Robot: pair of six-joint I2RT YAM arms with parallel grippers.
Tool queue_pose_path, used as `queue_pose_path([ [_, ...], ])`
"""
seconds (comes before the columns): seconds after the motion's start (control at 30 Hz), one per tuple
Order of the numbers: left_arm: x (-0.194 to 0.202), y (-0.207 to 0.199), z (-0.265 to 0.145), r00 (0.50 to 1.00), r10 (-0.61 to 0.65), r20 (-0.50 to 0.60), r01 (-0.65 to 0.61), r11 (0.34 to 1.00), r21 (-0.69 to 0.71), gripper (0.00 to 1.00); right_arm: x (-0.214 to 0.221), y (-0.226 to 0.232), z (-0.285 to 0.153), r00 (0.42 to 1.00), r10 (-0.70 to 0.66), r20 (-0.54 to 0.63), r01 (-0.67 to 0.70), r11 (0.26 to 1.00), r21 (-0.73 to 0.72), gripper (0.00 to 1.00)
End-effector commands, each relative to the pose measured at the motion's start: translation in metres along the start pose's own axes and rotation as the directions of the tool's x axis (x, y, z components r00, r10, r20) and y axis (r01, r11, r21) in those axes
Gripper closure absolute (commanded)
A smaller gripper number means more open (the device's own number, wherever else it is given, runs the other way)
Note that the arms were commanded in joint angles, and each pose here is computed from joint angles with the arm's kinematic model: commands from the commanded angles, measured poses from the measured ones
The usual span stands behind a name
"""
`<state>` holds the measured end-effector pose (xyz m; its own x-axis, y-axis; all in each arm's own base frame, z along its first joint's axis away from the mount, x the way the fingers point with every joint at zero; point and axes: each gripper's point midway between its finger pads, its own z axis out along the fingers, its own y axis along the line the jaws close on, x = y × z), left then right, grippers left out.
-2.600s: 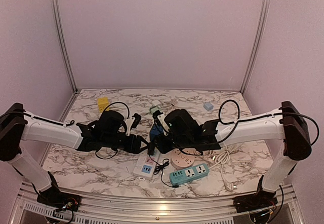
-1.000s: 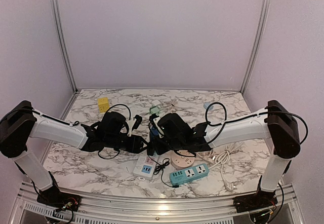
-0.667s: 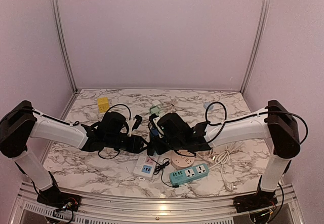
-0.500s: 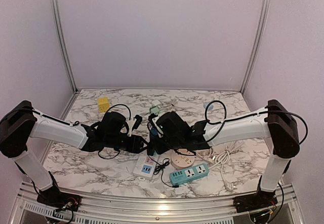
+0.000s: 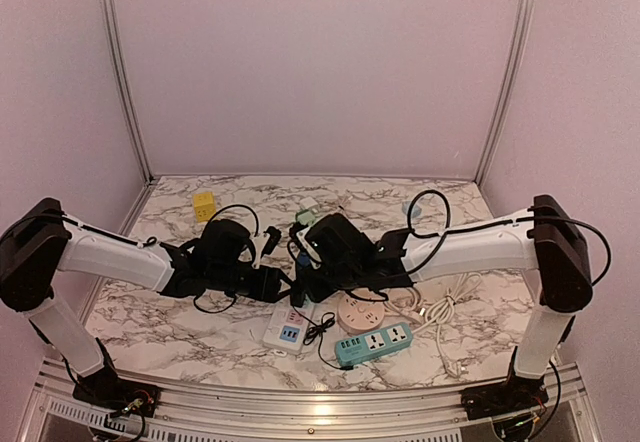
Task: Insert the plug
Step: Press the plug into the socket slot, then adjust the socket at the center of the board.
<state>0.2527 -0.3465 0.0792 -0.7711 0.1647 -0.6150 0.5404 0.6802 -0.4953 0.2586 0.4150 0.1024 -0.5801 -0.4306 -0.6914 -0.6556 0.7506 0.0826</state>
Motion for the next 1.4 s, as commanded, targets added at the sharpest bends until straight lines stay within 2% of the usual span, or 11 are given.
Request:
queue_pose_path([
  [0.0,-0.011,0.001,-0.007,1.0,0.02,0.017,-0.019,0.999,-0.032,0.48,-0.038,0.019,-0.027,0.996,-0.028,0.088,0.033,0.998,-0.053,0.55],
  [0.17,-0.025,-0.004,-0.015,0.998,0.038,0.049,-0.036,0.999,-0.037,0.45,-0.051,0.009,-0.045,0.991,-0.037,0.127,0.04,0.999,-0.019,0.49],
  [0.3,-0.038,-0.011,-0.022,0.996,0.058,0.074,-0.055,0.998,-0.038,0.42,-0.057,-0.008,-0.061,0.987,-0.025,0.159,0.024,1.0,0.01,0.4],
  [0.43,-0.047,-0.017,-0.027,0.993,0.073,0.088,-0.071,0.997,-0.032,0.3,-0.059,-0.022,-0.078,0.981,-0.036,0.193,0.029,0.999,0.042,0.29],
  [0.57,-0.049,-0.017,-0.027,0.993,0.091,0.075,-0.088,0.995,-0.046,0.15,-0.055,-0.042,-0.09,0.978,-0.039,0.205,0.014,0.992,0.124,0.03],
  [0.6,-0.049,-0.017,-0.026,0.993,0.094,0.067,-0.091,0.995,-0.048,0.12,-0.055,-0.047,-0.093,0.977,-0.037,0.21,0.005,0.989,0.15,0.02],
  [0.7,-0.046,-0.015,-0.021,0.994,0.1,0.035,-0.097,0.993,-0.066,0.02,-0.053,-0.06,-0.101,0.974,-0.027,0.225,-0.019,0.98,0.2,0.02],
  [0.73,-0.045,-0.013,-0.019,0.994,0.104,0.022,-0.102,0.992,-0.077,0.01,-0.052,-0.063,-0.104,0.973,-0.022,0.231,-0.029,0.977,0.213,0.02],
  [1.0,-0.039,-0.004,0.004,0.988,0.132,-0.086,-0.145,0.973,-0.182,0.01,-0.046,-0.088,-0.125,0.961,0.009,0.275,-0.095,0.95,0.299,0.01],
  [1.37,-0.015,-0.008,0.033,0.966,0.166,-0.201,-0.21,0.952,-0.222,0.01,-0.037,-0.111,-0.146,0.947,0.039,0.32,-0.151,0.93,0.335,0.01],
])
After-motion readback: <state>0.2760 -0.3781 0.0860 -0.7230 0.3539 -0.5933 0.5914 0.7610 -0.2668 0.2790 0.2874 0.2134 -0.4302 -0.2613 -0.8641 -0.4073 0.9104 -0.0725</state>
